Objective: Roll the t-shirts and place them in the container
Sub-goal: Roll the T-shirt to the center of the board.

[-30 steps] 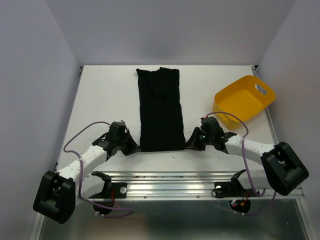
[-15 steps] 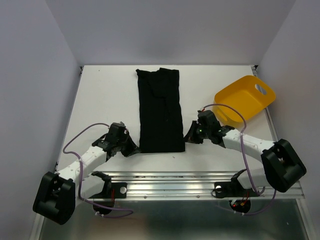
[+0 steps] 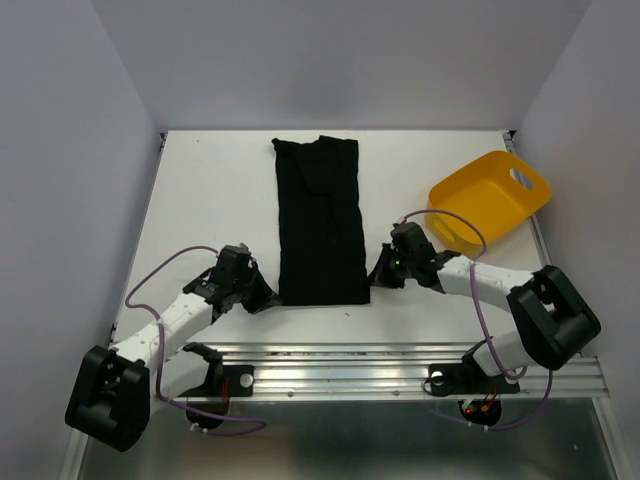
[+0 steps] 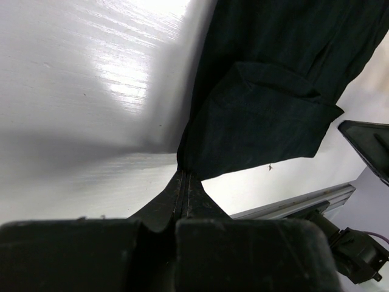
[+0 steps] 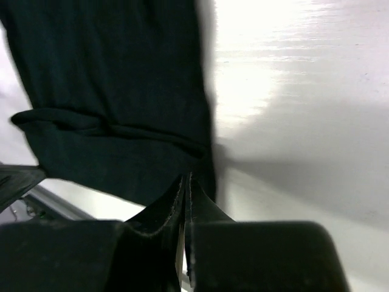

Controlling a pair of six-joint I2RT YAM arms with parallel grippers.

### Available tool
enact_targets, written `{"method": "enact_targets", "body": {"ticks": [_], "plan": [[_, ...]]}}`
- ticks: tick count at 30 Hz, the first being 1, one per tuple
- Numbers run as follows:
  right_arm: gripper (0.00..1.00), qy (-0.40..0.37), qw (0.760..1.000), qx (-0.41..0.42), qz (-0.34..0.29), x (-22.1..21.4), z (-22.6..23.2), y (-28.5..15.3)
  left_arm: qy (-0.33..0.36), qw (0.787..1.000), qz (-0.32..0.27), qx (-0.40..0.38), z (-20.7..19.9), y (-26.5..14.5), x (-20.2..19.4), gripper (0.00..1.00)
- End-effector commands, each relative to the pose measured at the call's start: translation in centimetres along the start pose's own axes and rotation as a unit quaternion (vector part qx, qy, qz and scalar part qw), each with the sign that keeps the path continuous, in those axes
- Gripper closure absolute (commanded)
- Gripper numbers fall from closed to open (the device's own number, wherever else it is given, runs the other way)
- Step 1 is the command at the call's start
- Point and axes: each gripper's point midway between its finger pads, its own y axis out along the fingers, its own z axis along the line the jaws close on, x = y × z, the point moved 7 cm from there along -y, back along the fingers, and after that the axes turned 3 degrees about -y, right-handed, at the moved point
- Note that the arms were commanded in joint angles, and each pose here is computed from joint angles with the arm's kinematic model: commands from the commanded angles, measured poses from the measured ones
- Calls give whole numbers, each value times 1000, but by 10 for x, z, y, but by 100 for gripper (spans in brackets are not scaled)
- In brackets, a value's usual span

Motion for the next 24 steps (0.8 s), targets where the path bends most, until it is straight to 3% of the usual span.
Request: {"method": "enact_targets", "body": {"ticks": [1, 2, 3, 6, 13, 19, 24], "plan": [[90, -25, 999, 16, -39, 7, 13, -22, 0, 1000, 0, 2, 3, -2, -2, 100], [82, -23, 999, 16, -38, 5, 12, -24, 0, 1000, 0, 2, 3, -2, -2, 100], [67, -22, 999, 15, -29, -3, 8, -24, 0, 1000, 0, 2, 3, -2, -2, 100], [54, -1, 1000, 23, -13, -21, -1, -26, 0, 1000, 1, 4, 3, -1, -2, 100], [53, 41, 995, 89, 21, -50, 8, -14, 1, 1000, 2, 6, 2, 0, -1, 100], [64, 43, 997, 69, 8, -48, 6, -2, 1, 1000, 1, 7, 2, -1, -1, 100], [64, 49, 998, 44, -20, -38, 6, 1, 2, 1000, 1, 8, 2, -2, -1, 100]]}}
